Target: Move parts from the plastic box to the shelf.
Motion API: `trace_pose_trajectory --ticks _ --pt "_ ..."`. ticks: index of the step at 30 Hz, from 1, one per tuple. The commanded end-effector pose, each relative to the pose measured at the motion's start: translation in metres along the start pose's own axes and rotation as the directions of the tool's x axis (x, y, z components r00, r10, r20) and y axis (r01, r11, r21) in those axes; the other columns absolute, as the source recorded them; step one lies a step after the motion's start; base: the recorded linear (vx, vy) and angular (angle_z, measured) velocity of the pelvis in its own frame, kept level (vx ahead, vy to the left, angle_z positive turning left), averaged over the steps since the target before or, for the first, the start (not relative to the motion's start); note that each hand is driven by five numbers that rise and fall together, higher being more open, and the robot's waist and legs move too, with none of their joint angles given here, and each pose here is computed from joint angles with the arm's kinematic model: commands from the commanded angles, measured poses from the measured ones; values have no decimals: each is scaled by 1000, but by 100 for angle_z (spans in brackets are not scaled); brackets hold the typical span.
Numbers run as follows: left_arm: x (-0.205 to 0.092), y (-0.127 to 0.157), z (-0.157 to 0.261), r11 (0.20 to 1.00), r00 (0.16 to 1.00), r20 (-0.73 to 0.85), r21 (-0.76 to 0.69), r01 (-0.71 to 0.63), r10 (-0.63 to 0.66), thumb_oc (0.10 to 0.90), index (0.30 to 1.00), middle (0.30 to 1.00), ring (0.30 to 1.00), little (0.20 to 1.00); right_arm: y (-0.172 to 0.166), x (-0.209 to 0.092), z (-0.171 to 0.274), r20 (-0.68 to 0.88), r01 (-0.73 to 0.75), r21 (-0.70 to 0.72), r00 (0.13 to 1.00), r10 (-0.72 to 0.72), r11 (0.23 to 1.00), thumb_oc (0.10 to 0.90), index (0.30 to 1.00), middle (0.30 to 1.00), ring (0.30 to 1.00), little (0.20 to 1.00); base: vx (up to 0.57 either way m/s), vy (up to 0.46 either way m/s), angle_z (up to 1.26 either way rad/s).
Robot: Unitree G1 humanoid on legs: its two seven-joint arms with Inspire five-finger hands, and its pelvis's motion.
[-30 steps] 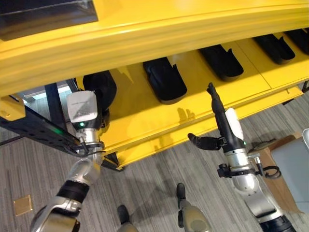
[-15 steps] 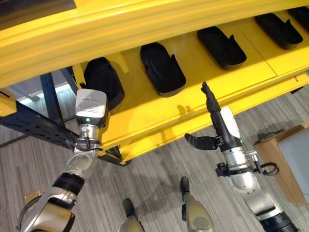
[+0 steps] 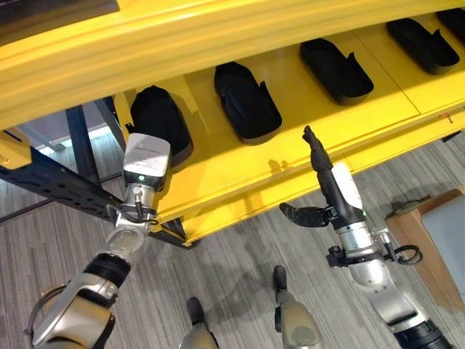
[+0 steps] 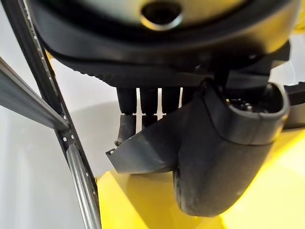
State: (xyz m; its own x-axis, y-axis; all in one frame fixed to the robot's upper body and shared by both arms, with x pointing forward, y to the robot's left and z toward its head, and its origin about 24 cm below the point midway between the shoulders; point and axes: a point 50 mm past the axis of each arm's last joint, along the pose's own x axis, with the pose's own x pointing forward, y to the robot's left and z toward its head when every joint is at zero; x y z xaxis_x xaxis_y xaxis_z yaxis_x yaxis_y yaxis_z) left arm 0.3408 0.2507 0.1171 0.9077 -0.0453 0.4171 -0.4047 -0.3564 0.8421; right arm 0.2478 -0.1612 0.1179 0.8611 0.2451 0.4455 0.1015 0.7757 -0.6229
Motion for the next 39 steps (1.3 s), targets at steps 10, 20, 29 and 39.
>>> trace_pose_trajectory --ticks 10,20,29,39 --pt "25 12 -11 995 995 21 46 93 -94 580 553 553 553 553 -27 16 32 195 119 -17 974 -114 993 900 1000 1000 1000 1000 0 0 0" --pt "22 21 -11 996 995 54 7 88 -88 900 1000 1000 1000 1000 -30 13 26 153 117 -34 982 -110 993 900 1000 1000 1000 1000 0 0 0" --pt "15 31 -31 994 993 86 75 77 -83 900 1000 1000 1000 1000 -33 10 22 125 106 -50 987 -99 993 900 1000 1000 1000 1000 0 0 0" --pt "2 22 -46 983 985 76 120 142 -152 900 1000 1000 1000 1000 -34 8 19 109 99 -53 990 -93 994 900 1000 1000 1000 1000 2 2 1"
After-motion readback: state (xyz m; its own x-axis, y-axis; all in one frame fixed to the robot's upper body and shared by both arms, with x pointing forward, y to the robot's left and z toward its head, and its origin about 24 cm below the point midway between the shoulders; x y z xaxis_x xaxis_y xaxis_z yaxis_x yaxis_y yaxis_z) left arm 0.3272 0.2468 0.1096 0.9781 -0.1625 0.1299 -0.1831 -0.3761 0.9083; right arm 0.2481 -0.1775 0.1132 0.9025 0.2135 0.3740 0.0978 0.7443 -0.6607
